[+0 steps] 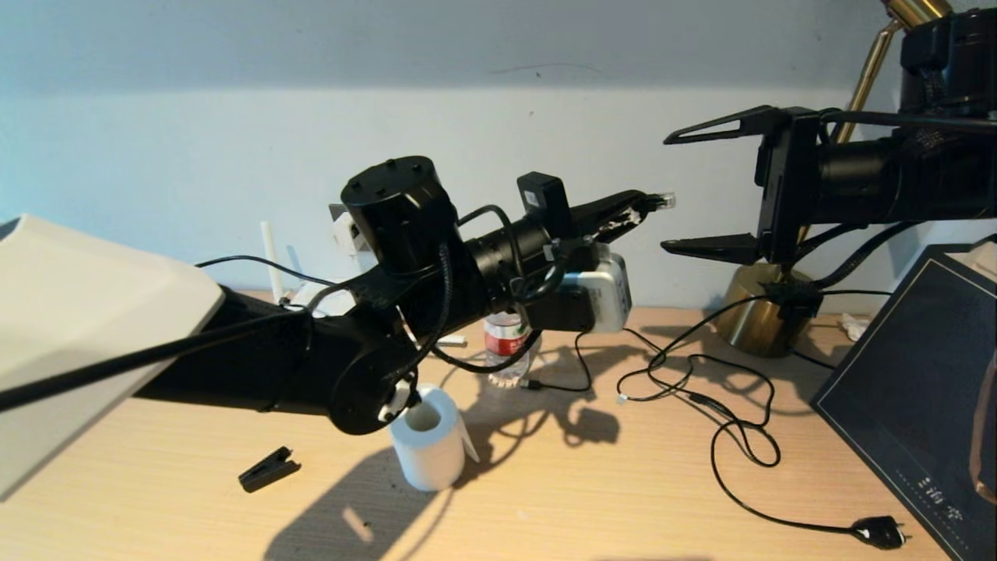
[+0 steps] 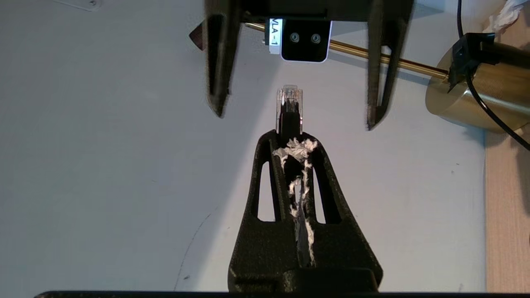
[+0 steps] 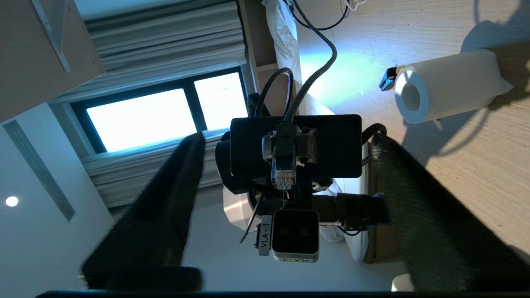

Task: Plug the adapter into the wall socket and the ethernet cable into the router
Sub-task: Plug cable into router interface

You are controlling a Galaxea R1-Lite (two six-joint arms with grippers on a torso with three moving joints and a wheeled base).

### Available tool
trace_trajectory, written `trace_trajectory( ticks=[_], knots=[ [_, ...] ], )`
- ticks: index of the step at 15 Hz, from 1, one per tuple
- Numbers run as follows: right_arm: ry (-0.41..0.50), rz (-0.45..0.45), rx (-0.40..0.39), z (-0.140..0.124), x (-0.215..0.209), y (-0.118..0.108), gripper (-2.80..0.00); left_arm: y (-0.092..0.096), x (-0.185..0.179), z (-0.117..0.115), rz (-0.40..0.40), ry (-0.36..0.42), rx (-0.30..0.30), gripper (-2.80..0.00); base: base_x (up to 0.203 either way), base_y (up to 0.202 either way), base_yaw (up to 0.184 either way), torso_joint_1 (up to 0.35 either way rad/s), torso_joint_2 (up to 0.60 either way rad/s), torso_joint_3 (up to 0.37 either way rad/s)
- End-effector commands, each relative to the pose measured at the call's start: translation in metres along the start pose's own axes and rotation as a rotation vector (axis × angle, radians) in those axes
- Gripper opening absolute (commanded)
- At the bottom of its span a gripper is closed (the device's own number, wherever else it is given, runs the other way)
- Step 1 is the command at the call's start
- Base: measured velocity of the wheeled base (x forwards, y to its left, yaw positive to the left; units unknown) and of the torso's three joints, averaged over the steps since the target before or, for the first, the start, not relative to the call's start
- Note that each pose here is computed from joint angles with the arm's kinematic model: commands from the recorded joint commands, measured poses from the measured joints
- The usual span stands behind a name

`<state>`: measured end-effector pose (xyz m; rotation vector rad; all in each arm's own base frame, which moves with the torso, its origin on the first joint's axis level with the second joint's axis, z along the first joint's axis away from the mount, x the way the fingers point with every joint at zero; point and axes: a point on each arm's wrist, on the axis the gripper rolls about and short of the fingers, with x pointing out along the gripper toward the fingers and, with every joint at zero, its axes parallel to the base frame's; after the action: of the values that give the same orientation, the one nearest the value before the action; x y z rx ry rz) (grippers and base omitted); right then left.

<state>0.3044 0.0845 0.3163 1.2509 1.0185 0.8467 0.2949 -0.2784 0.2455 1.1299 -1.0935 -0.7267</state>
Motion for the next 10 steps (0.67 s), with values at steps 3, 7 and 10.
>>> trace_trajectory(
  ticks=[3, 7, 10],
  knots=[
    [0.025, 0.006, 0.0, -0.006, 0.004, 0.003, -2.8, -0.002, 0.001, 0.0, 0.0, -0.003, 0.008, -2.8, 0.0, 0.0, 0.0, 0.0, 0.0, 0.0],
    [0.051, 0.002, -0.002, -0.013, 0.012, 0.004, -2.8, -0.005, 0.001, -0.002, -0.004, 0.008, 0.003, -2.8, 0.0, 0.0, 0.0, 0.0, 0.0, 0.0],
    [0.076, -0.004, 0.001, -0.019, 0.018, 0.003, -2.8, -0.007, 0.001, -0.002, -0.007, 0.01, 0.002, -2.8, 0.0, 0.0, 0.0, 0.0, 0.0, 0.0]
  ],
)
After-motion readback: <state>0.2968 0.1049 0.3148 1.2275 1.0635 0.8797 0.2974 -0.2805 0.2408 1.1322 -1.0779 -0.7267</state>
